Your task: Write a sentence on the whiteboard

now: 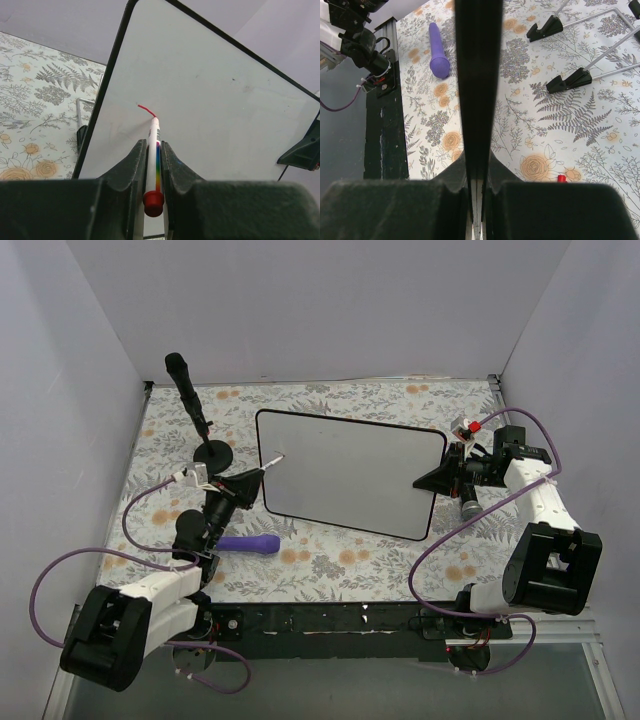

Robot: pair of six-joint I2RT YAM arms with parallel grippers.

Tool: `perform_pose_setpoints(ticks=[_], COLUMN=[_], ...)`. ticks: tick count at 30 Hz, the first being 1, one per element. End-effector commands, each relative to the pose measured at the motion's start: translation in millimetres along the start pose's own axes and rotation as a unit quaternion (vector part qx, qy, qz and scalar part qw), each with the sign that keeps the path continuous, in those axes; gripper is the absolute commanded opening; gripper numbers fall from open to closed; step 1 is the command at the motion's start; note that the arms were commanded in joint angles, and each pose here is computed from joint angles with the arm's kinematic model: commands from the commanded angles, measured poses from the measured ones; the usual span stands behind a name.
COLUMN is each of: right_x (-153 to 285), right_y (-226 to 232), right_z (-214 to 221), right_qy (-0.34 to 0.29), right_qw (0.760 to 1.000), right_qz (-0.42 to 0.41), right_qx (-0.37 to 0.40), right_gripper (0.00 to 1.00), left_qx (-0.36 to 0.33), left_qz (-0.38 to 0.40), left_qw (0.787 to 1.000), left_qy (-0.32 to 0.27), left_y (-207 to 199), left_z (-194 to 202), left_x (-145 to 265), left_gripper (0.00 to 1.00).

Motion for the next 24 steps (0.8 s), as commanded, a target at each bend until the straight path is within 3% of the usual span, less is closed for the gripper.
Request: perform_pose_setpoints(ticks=[1,7,24], right_x=[1.3,0.9,1.3], right_y=[-0.9,-0.9,-1.8], right_z=[-0.4,0.0,-0.6], right_qy=[0.012,0.012,0.012], right_qw=[1.0,1.0,1.0], right_qz=[0.012,0.012,0.013], right_qx=[0.017,0.017,0.015], right_gripper=[0.01,0.01,0.01], left_qx=[-0.006,-0.028,-0.044], left_qz=[0.021,0.001,-0.029], left_qw=[0.999,0.998,0.998], left_qy=[-0.025,-0.057,-0.029], left_y=[-7.8,-9.0,2.8], left_z=[-13.9,-33.8,-22.9], left_x=[-3.5,3.1,-3.6], left_gripper=[0.0,0.0,0.0])
Point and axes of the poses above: each gripper's point midway between its finger pads, its own x axis back along the fingers, its own y axis along the line the jaws close on, z = x × y, the point moved 6 cm from there along x, back along the fingers, and after that the axes turned 13 degrees about -x, right-handed, at the moved point
